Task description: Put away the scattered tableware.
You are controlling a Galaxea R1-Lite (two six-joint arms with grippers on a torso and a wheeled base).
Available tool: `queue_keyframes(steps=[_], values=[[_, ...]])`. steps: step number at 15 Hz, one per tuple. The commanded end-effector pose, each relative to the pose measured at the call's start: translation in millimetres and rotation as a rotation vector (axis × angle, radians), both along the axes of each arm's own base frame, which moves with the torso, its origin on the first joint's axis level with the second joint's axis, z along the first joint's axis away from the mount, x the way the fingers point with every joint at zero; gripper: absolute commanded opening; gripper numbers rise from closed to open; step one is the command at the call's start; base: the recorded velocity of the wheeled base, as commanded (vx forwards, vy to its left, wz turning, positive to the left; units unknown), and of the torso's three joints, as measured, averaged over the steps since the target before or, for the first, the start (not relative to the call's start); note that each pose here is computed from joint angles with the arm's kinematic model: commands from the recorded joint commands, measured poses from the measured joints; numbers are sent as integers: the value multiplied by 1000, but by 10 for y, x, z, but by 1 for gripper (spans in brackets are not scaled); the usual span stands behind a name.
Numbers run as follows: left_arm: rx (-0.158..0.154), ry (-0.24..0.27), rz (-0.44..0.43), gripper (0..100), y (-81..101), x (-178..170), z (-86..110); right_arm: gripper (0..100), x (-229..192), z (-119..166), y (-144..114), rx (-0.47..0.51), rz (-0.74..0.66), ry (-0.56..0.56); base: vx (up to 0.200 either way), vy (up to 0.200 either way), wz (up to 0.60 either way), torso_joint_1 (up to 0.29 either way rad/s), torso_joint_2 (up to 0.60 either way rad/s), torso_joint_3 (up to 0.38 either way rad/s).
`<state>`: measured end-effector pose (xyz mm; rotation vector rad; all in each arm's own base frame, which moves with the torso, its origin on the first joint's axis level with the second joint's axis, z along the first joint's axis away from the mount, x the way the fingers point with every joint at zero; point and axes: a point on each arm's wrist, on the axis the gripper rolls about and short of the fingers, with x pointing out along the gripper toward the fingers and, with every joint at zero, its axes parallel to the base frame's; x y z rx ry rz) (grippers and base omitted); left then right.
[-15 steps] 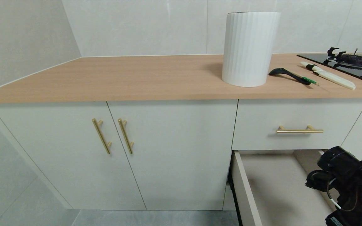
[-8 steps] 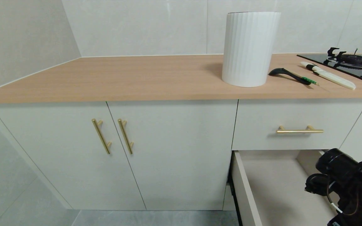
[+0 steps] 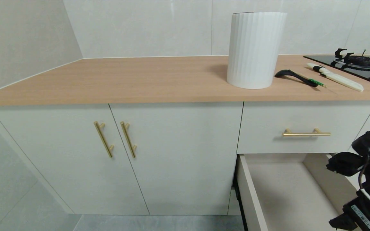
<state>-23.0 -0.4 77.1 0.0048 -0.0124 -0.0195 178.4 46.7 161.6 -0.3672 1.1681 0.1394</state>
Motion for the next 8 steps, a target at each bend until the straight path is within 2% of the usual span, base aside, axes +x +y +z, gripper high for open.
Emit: queue_keyframes(steps=[1, 5, 8], values=[[0, 2, 0, 100, 0, 1, 0, 100, -257, 347, -72, 60, -3, -187, 0, 0, 0, 0, 0, 0], [0, 2, 0, 100, 0, 1, 0, 100, -457, 554, -129, 83, 21, -306, 0, 0, 0, 0, 0, 0], [0, 2, 0, 100, 0, 1, 0, 100, -471, 573, -133, 84, 25, -317, 0, 0, 0, 20, -154, -198]])
